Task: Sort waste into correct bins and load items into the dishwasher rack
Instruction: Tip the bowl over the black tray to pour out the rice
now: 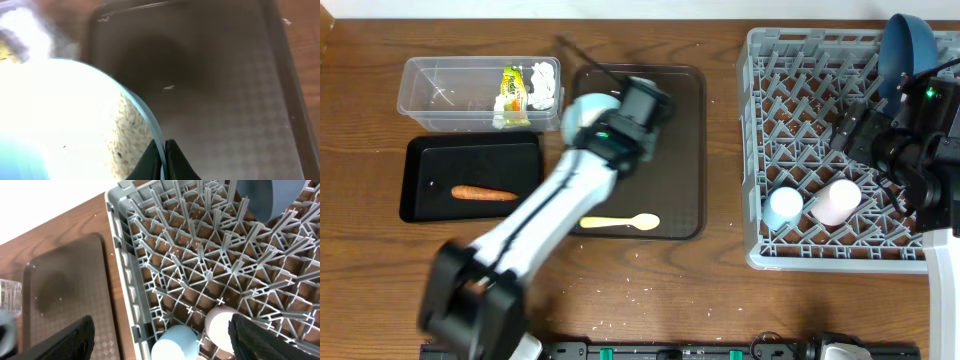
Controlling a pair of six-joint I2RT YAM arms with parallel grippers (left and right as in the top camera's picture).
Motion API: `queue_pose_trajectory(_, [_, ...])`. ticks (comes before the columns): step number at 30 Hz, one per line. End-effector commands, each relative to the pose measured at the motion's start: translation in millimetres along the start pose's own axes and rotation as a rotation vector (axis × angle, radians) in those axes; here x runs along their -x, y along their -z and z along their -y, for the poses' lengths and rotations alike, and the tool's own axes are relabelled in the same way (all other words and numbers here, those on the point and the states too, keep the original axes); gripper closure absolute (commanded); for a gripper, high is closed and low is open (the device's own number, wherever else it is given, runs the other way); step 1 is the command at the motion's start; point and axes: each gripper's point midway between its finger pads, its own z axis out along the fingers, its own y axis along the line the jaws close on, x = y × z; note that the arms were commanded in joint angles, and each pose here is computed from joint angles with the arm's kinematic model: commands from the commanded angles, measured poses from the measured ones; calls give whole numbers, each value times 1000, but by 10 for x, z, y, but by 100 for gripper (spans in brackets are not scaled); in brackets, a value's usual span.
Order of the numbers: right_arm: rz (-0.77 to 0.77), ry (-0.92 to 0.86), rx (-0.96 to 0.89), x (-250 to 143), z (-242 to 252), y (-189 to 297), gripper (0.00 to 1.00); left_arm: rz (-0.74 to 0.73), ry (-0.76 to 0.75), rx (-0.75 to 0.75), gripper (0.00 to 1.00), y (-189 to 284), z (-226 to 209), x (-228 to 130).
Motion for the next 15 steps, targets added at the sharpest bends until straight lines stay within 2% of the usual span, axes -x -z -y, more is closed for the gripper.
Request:
queue_pose_trajectory(1, [14,10,-7,40,32,36,16,-16,169,-19,94,174,-424,78])
queue_pose_trajectory(5, [15,10,-7,41,31,36,16,-134,300,-98,94,157,-888,-100])
queue_pose_trajectory(8, [14,10,-7,40,32,36,16,-204,359,-241,94,111,-1105,-238])
queue_pose_trajectory(15, [14,10,-6,38,28,36,16,-158,463,-581,94,170,-1445,-354])
